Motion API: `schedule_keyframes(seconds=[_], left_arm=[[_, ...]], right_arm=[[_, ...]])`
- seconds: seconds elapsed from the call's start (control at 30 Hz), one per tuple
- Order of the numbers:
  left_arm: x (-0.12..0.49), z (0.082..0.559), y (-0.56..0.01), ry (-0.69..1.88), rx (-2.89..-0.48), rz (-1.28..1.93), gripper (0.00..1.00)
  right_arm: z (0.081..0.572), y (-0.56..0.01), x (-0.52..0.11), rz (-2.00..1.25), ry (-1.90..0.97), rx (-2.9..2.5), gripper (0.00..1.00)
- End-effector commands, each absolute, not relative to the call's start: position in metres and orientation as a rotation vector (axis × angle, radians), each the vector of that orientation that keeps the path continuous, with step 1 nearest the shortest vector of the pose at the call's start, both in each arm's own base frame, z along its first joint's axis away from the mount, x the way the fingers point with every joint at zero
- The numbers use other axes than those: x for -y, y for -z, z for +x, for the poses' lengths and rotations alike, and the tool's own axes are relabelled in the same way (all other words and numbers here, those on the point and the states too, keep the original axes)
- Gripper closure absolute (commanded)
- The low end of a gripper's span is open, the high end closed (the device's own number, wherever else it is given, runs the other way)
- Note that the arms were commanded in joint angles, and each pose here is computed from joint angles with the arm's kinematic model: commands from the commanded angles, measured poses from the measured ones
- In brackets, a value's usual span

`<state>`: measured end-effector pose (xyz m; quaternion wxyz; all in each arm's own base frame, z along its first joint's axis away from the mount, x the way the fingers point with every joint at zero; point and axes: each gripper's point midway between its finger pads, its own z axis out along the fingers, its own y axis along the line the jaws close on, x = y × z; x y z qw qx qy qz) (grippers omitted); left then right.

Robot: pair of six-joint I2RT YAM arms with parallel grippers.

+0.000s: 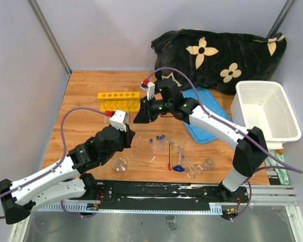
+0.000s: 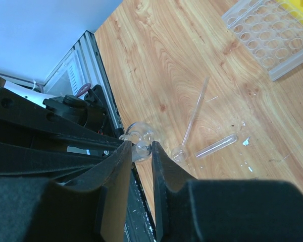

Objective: Organize the chemistry lab equipment
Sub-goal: Pick up the test tube at the center of the board.

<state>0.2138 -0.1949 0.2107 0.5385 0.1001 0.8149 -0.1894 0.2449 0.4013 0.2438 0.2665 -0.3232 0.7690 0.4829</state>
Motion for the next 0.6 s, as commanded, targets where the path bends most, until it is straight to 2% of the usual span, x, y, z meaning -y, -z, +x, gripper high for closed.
schedule_keyframes(seconds=[0.0, 0.07, 0.2, 0.3, 0.33, 0.43, 0.5, 0.57], left_arm=[[0.199, 0.218, -0.236, 0.484, -1.874, 0.203, 0.99], [0.199, 0.218, -0.236, 0.482, -1.874, 0.203, 0.99], [0.199, 0.218, -0.233, 0.476, -1.881, 0.204, 0.94], [0.198, 0.219, -0.231, 0.468, -1.89, 0.197, 0.8], [0.197, 0.219, -0.229, 0.464, -1.894, 0.195, 0.7], [0.196, 0.219, -0.225, 0.45, -1.909, 0.185, 0.53], [0.195, 0.218, -0.222, 0.445, -1.923, 0.176, 0.45], [0.193, 0.218, -0.218, 0.432, -1.94, 0.167, 0.42]], right_arm=[[0.232, -0.257, -0.403, -0.903, -1.348, -2.035, 0.77], [0.232, -0.259, -0.404, -0.904, -1.353, -2.028, 0.81], [0.231, -0.26, -0.404, -0.908, -1.358, -2.022, 0.96], [0.233, -0.26, -0.403, -0.909, -1.343, -2.017, 0.99], [0.234, -0.259, -0.403, -0.909, -1.332, -2.019, 0.99], [0.24, -0.257, -0.403, -0.912, -1.289, -2.022, 0.99], [0.246, -0.252, -0.403, -0.92, -1.248, -2.036, 0.99], [0.255, -0.248, -0.404, -0.928, -1.194, -2.04, 0.99]])
